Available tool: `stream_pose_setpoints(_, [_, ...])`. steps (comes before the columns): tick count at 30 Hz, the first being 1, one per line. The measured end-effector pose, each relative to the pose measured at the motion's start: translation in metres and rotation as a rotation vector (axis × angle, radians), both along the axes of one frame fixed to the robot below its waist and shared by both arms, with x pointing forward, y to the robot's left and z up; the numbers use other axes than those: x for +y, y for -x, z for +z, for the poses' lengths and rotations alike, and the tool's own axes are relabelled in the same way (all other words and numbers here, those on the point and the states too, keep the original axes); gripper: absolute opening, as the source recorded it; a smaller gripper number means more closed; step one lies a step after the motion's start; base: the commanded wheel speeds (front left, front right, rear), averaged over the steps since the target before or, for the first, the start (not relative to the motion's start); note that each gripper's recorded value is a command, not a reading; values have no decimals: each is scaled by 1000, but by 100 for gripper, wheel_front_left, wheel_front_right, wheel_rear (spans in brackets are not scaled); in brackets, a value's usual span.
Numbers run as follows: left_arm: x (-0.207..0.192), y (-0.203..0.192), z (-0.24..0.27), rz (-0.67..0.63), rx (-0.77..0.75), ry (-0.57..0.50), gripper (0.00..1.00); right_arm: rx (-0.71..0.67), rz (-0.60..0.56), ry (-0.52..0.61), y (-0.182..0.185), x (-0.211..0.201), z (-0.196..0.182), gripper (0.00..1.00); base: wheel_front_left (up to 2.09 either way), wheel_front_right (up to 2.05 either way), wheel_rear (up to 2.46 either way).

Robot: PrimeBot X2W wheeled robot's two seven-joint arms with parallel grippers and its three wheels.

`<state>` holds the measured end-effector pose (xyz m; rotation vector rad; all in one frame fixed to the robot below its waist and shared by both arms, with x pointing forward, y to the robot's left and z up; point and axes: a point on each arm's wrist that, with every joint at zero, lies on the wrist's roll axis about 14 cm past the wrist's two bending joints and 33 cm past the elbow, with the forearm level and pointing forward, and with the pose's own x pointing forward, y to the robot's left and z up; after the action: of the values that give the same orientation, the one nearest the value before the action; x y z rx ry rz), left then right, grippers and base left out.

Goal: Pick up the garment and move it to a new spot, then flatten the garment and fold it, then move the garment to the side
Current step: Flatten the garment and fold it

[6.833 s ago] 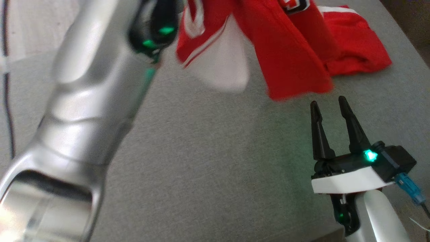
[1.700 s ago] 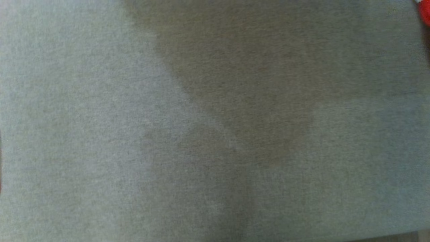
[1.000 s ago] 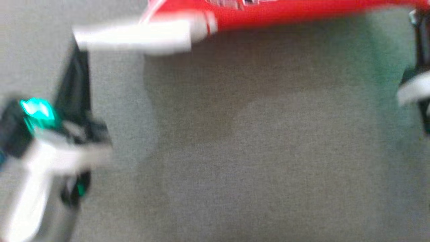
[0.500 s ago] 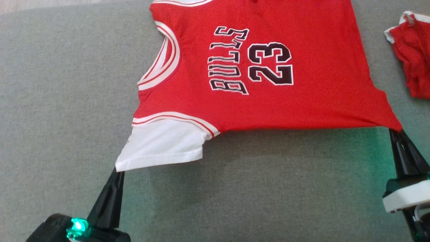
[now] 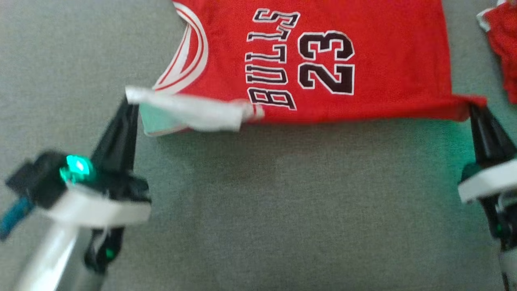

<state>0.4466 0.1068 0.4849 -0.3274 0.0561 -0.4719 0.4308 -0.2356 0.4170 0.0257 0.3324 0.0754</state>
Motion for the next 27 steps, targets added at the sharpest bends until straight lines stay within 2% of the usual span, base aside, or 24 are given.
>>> stream_pose_setpoints(14, [-24, -93, -19, -77, -12, -34, 0, 41, 25, 16, -69, 5, -26, 0, 0, 0, 0])
stream_pose_setpoints(15, [-23, -102, -23, -70, -15, -42, 9, 27, 29, 15, -76, 6, -26, 78, 0, 0, 0])
stream_pose_setpoints(16, [-21, -106, -25, -63, -17, -45, 62, 16, 26, 16, -79, 5, -25, 100, 0, 0, 0])
stream_pose_setpoints(17, [-20, -109, -27, -57, -16, -49, 100, 0, 23, 21, -82, 4, -23, 100, 0, 0, 0])
stream_pose_setpoints(24, [-14, -100, -34, -23, -41, -120, 100, -110, 24, 16, -85, 10, -9, 100, 0, 0, 0])
stream_pose_setpoints(27, [-7, -78, -58, 16, 29, -157, 100, -120, 19, 10, -79, 11, -10, 100, 0, 0, 0])
